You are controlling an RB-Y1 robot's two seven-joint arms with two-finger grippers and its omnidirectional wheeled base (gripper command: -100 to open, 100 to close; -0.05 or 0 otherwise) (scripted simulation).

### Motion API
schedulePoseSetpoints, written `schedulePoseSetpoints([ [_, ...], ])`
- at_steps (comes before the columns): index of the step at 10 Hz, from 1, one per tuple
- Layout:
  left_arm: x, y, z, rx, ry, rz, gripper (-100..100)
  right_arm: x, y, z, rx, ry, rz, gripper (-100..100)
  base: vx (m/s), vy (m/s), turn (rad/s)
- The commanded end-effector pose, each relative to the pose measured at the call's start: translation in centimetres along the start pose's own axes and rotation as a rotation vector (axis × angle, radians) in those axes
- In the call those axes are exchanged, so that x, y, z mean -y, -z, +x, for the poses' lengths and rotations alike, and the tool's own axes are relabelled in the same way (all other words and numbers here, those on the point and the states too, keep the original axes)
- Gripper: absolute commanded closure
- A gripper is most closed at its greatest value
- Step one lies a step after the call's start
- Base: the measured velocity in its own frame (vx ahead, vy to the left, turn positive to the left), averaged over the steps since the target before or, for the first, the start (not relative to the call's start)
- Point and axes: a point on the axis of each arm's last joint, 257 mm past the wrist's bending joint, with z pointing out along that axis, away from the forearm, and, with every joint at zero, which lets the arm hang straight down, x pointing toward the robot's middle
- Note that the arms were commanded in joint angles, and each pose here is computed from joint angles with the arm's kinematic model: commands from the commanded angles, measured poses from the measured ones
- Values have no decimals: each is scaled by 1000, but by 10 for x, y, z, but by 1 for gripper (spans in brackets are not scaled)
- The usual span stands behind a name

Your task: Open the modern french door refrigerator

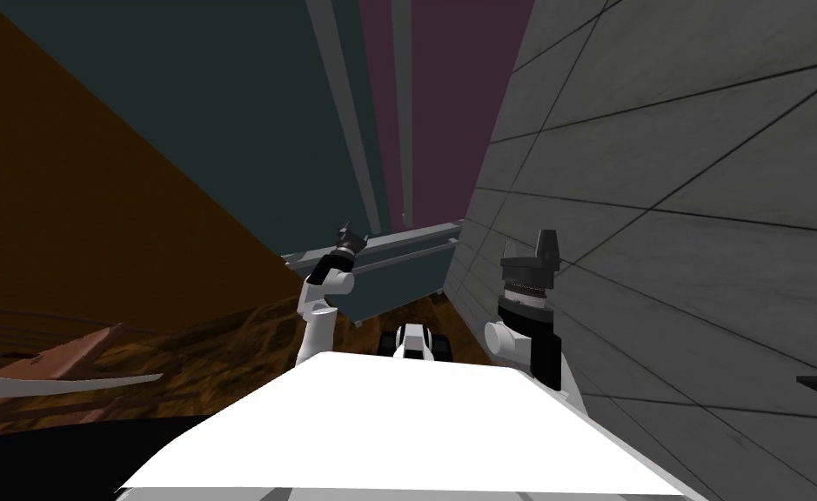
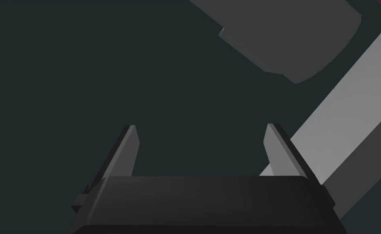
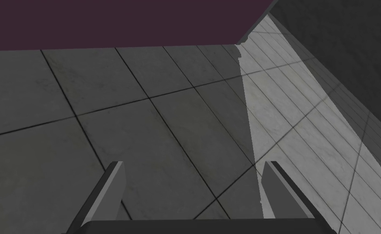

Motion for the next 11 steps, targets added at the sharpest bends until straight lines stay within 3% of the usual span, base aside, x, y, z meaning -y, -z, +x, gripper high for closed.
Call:
schedulePoseSetpoints([
  [1,-8,-8,-4,32,64,-38,-100,0,0,0,0,0,0,0,33,-172,101],
  [6,-22,-16,-3,73,180,-86,-100,0,0,0,0,0,0,0,17,-121,62],
  [7,-18,-15,-3,67,160,-78,-100,0,0,0,0,0,0,0,1,-48,13],
  [8,-5,-26,-23,91,127,-53,-100,0,0,0,0,0,0,0,-68,0,-381],
  [9,-2,-26,-35,115,128,-47,-100,0,0,0,0,0,0,0,-110,5,-234],
  [10,18,-35,-43,116,92,-13,-100,0,0,0,0,0,0,0,-144,15,-386],
  [11,16,-34,-64,156,97,-16,-100,0,0,0,0,0,0,0,-119,24,-244],
])
